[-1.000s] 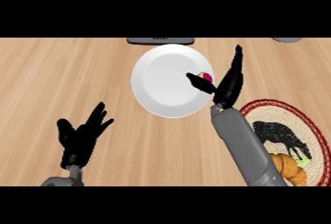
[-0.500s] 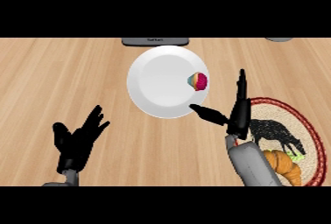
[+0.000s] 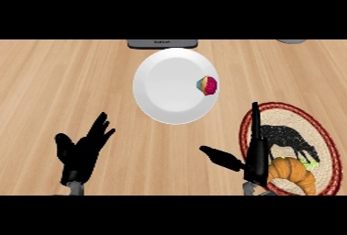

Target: Pick the cupcake from the placemat and place it in the plate

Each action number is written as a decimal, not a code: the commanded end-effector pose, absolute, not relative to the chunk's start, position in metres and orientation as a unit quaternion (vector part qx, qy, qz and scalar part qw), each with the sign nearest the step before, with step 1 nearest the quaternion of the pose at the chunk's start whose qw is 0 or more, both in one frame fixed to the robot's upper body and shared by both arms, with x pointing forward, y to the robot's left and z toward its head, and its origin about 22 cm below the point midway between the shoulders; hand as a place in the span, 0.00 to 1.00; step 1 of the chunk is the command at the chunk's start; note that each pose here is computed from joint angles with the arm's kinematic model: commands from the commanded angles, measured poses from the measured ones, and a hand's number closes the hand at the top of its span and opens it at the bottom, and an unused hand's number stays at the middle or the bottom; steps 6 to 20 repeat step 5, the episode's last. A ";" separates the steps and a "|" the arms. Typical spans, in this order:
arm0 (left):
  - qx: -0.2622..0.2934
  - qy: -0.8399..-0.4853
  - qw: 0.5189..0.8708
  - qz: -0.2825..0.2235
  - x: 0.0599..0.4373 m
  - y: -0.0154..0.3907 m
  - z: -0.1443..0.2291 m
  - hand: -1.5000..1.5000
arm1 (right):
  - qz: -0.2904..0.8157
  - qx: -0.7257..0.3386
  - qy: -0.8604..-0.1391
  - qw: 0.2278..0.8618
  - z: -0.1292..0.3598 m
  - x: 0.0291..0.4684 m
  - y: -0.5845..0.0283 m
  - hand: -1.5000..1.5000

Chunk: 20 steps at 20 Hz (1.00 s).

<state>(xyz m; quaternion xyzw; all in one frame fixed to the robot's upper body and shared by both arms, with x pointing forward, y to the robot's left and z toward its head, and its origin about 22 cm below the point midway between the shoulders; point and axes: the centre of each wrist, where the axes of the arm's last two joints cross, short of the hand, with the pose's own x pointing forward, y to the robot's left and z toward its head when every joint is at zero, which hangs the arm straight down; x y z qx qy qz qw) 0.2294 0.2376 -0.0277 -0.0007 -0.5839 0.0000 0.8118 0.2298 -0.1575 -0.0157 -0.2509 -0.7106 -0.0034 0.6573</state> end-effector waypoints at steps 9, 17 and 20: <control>0.005 -0.563 0.827 -0.009 0.227 0.246 -0.038 0.50 | 0.017 -0.262 -0.701 0.663 -0.024 0.179 -0.147 0.00; 0.005 -0.563 0.827 -0.009 0.227 0.246 -0.038 0.50 | 0.017 -0.262 -0.701 0.663 -0.024 0.179 -0.147 0.00; 0.005 -0.563 0.827 -0.009 0.227 0.246 -0.038 0.50 | 0.017 -0.262 -0.701 0.663 -0.024 0.179 -0.147 0.00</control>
